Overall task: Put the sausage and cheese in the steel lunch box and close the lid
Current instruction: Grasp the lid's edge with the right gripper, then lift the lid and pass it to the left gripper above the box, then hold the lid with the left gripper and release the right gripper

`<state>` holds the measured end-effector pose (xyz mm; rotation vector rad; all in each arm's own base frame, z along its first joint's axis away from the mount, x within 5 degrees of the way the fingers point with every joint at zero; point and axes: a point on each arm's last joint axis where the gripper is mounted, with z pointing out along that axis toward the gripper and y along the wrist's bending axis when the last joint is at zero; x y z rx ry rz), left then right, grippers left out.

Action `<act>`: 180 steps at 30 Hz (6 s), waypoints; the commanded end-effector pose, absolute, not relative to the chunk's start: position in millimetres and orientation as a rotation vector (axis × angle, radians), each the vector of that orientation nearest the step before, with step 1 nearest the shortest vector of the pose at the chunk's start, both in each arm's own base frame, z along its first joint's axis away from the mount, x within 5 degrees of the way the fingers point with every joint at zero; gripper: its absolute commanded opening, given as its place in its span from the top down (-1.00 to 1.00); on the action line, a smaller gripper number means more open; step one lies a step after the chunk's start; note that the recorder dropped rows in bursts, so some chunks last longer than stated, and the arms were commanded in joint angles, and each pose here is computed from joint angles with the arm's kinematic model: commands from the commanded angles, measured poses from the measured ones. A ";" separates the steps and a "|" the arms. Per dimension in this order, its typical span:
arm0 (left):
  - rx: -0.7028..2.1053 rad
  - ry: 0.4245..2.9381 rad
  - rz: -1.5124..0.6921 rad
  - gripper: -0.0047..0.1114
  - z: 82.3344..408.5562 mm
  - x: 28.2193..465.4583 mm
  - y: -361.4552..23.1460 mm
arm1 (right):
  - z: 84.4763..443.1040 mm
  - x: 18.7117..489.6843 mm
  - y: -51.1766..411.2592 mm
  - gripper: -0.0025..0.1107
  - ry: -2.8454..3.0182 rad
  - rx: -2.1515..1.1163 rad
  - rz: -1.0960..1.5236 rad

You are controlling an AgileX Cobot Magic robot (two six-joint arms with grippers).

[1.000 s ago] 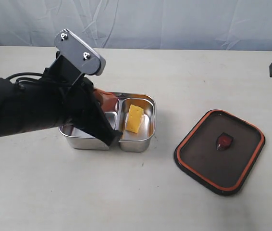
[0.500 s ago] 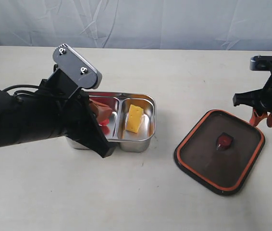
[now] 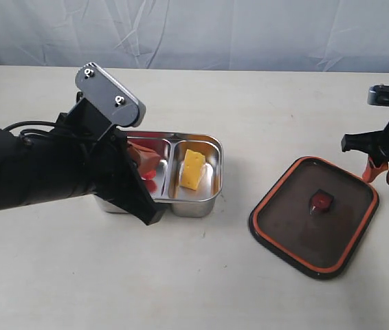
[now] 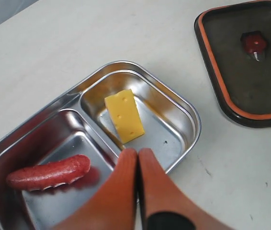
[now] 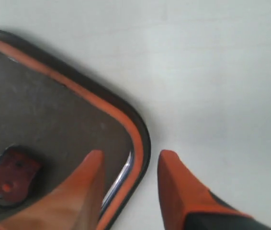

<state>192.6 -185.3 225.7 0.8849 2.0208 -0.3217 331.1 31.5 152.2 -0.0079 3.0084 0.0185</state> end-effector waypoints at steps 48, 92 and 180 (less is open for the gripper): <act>0.894 2.032 -0.402 0.91 226.0 188.0 -187.9 | 106.2 335.9 30.4 0.96 3.112 -0.020 0.004; 0.427 2.271 -1.531 0.02 238.4 205.8 -129.8 | 215.0 297.9 141.7 0.97 2.693 -0.637 0.571; 1.028 1.847 -0.093 0.92 307.9 254.7 -114.3 | 362.1 235.8 78.0 0.17 2.191 -0.445 0.325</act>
